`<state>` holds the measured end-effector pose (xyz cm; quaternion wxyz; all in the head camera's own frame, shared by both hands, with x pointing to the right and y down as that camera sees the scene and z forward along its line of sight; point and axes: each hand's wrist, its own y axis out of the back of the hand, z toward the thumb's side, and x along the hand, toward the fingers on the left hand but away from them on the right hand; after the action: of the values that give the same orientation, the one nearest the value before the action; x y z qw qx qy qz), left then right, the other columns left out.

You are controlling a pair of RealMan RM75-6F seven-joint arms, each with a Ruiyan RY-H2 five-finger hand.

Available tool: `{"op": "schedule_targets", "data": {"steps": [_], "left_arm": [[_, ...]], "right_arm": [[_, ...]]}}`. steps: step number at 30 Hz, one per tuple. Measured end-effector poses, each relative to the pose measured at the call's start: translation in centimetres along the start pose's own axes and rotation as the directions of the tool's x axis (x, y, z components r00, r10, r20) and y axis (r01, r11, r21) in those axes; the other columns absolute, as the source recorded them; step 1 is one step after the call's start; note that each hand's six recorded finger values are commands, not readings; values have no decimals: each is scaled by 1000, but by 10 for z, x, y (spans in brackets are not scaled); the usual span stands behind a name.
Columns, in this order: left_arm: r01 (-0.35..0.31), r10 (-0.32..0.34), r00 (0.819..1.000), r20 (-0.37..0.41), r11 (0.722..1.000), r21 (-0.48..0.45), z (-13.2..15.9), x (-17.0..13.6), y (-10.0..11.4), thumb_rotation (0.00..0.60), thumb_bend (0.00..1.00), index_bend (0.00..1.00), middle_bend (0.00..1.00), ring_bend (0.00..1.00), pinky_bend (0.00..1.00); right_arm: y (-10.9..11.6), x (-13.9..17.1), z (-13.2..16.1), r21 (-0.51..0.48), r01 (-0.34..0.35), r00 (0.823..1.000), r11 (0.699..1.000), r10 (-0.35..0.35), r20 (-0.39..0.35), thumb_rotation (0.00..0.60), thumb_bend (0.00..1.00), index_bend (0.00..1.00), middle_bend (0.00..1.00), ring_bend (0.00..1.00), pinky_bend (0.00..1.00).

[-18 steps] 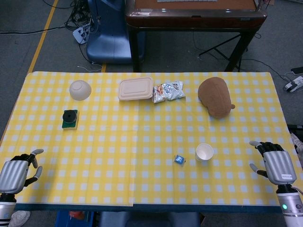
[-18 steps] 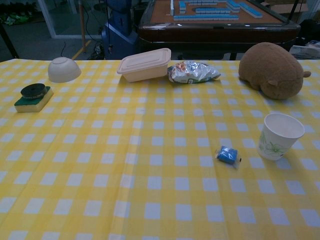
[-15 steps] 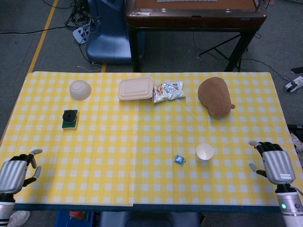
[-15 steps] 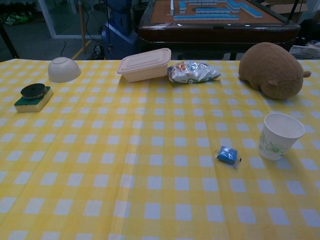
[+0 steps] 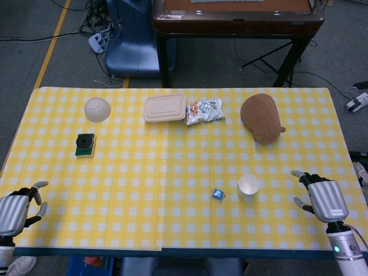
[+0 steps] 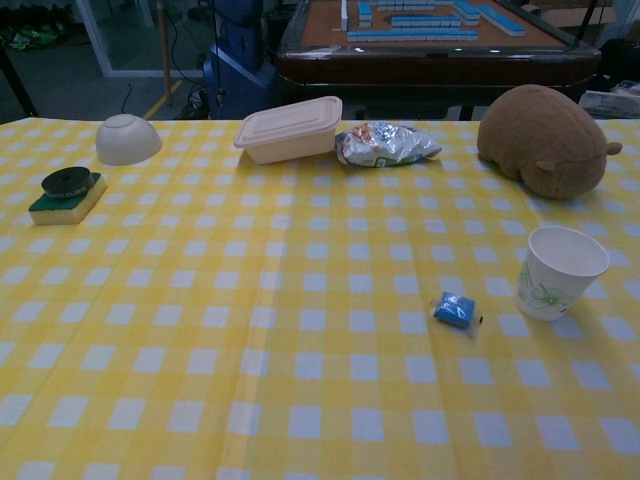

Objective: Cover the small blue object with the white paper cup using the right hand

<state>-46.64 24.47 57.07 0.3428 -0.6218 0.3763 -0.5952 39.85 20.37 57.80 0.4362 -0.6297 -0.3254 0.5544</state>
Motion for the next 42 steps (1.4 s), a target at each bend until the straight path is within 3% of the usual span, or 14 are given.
{"op": "schedule_targets", "data": {"steps": [4,8,15,24,31,42], "left_arm": [[-7,7,1000,-1,1000,-14,-1,1,3,600,422,317,573,415,498],[-17,17,1000,-14,1000,-26,-5,2,6,600,422,317,573,415,498],[-24,23,999,-32,999,-32,-12,3,9,600,422,317,573,415,498],[-28,26,999,-44,999,-36,-16,4,11,600,422,317,573,415,498],[-29,28,999,-45,999,-41,-16,4,12,600,422,317,573,415,498],[-29,27,999,-45,999,-41,-16,3,12,600,422,317,573,415,498]], "right_arm": [[3,-11,16,53,-12,999,999,15,-45,600,11,281,883,925,999],[5,-26,39,132,-33,994,991,46,-103,600,4,250,996,1000,1000],[-1,-54,78,256,-95,975,962,142,-172,600,0,228,1000,1000,1000],[-14,-69,115,301,-166,943,939,240,-231,600,0,225,1000,1000,1000],[-23,-67,121,323,-203,930,924,286,-233,600,0,225,1000,1000,1000],[-33,-73,126,340,-232,922,911,317,-221,600,0,225,1000,1000,1000]]}}
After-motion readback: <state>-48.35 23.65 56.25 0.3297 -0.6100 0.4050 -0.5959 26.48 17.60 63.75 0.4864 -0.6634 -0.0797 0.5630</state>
